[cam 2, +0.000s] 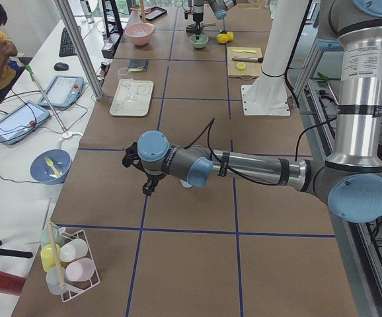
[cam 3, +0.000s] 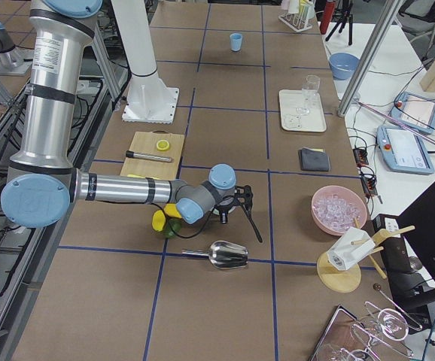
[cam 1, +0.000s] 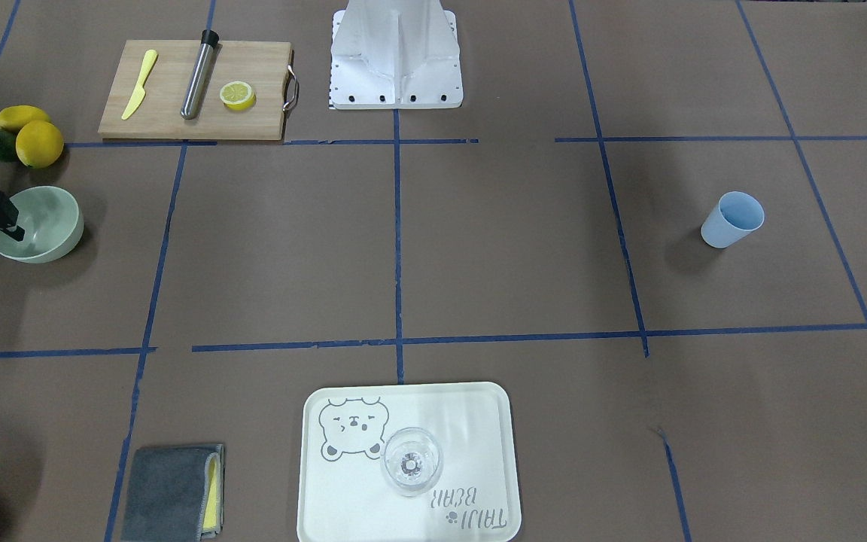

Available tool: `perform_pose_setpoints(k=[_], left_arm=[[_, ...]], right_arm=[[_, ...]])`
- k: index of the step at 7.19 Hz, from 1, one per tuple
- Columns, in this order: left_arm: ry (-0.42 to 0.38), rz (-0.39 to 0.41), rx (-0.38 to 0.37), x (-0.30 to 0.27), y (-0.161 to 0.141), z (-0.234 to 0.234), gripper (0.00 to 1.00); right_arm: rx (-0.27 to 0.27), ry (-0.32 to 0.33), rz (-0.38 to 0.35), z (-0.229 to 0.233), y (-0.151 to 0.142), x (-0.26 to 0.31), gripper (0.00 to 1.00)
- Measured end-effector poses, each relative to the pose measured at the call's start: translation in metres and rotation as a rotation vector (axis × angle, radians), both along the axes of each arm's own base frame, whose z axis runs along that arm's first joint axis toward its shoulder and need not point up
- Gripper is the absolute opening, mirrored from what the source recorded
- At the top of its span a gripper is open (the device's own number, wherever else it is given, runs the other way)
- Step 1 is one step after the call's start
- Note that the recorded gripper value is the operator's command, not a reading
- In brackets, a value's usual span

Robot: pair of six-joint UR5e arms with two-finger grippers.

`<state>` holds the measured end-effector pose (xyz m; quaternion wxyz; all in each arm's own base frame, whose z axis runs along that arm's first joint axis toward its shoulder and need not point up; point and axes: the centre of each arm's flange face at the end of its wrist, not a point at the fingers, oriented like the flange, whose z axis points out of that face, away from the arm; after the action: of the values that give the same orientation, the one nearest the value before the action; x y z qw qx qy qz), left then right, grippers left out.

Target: Pour ice into bowl

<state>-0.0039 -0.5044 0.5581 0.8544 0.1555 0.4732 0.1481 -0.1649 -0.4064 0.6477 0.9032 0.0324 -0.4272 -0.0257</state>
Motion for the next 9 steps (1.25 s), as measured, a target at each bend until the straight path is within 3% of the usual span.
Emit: perform_pose_setpoints(k=[3, 6, 9], left_arm=[[0.001, -0.004, -0.003, -0.001, 0.000, -0.001, 1.00], [0.001, -0.003, -0.002, 0.000, 0.000, -0.001, 1.00], [0.001, -0.004, -0.005, 0.000, 0.000, -0.001, 1.00]], right_arm=[[0.011, -0.033, 0.029, -0.029, -0.002, 0.000, 0.00], [0.010, -0.146, 0.118, -0.119, -0.010, -0.007, 0.00], [-0.055, -0.285, 0.184, -0.212, -0.037, -0.055, 0.00]])
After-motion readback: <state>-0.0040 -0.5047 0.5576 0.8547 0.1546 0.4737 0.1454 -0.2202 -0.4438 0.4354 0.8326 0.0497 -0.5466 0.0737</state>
